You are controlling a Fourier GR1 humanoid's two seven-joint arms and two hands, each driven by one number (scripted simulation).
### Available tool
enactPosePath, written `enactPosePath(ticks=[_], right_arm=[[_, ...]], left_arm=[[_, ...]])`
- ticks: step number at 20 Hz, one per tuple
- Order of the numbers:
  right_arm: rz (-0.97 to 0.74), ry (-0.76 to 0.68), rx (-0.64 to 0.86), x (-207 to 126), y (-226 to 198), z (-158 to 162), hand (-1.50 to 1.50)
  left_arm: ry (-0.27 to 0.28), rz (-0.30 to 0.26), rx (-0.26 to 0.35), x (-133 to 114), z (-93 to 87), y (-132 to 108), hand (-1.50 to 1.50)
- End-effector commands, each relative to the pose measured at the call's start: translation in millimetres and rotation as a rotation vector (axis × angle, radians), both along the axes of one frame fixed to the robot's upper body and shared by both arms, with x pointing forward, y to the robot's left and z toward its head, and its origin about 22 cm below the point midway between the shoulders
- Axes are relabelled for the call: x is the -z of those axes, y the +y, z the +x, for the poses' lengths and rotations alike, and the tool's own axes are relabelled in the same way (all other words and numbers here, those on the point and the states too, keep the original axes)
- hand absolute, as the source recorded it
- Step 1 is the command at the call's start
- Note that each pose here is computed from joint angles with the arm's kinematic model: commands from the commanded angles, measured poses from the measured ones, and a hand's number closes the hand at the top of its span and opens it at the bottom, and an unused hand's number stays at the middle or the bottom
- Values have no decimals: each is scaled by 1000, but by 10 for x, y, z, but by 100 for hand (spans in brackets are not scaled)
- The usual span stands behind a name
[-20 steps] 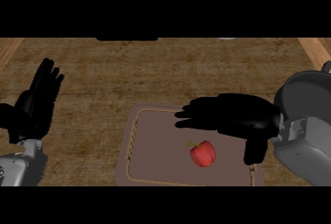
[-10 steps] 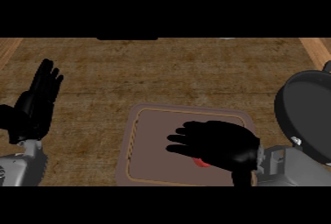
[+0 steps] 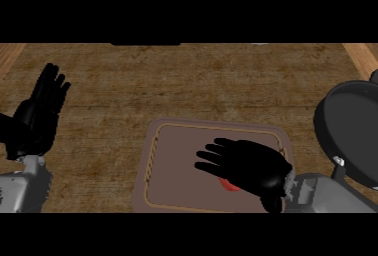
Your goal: Pick the bell pepper from the tray and place it in the pot
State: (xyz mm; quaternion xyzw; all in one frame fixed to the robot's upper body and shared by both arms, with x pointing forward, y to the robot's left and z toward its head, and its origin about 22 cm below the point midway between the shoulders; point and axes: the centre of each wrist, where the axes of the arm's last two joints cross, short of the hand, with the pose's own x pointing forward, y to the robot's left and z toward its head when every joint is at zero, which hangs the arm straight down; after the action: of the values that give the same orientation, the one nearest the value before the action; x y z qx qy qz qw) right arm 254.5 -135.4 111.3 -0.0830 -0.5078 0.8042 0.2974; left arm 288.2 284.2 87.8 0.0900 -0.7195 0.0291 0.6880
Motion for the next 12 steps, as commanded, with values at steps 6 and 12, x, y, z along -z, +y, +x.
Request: enactPosePath(ticks=[6, 12], right_arm=[[-8, -2, 0, 184, 96, 75, -150], [-44, -20, 40, 339, 144, 70, -150]], left_arm=[[8, 2, -6, 198, -174, -51, 0], [5, 1, 1, 138, -65, -106, 0]])
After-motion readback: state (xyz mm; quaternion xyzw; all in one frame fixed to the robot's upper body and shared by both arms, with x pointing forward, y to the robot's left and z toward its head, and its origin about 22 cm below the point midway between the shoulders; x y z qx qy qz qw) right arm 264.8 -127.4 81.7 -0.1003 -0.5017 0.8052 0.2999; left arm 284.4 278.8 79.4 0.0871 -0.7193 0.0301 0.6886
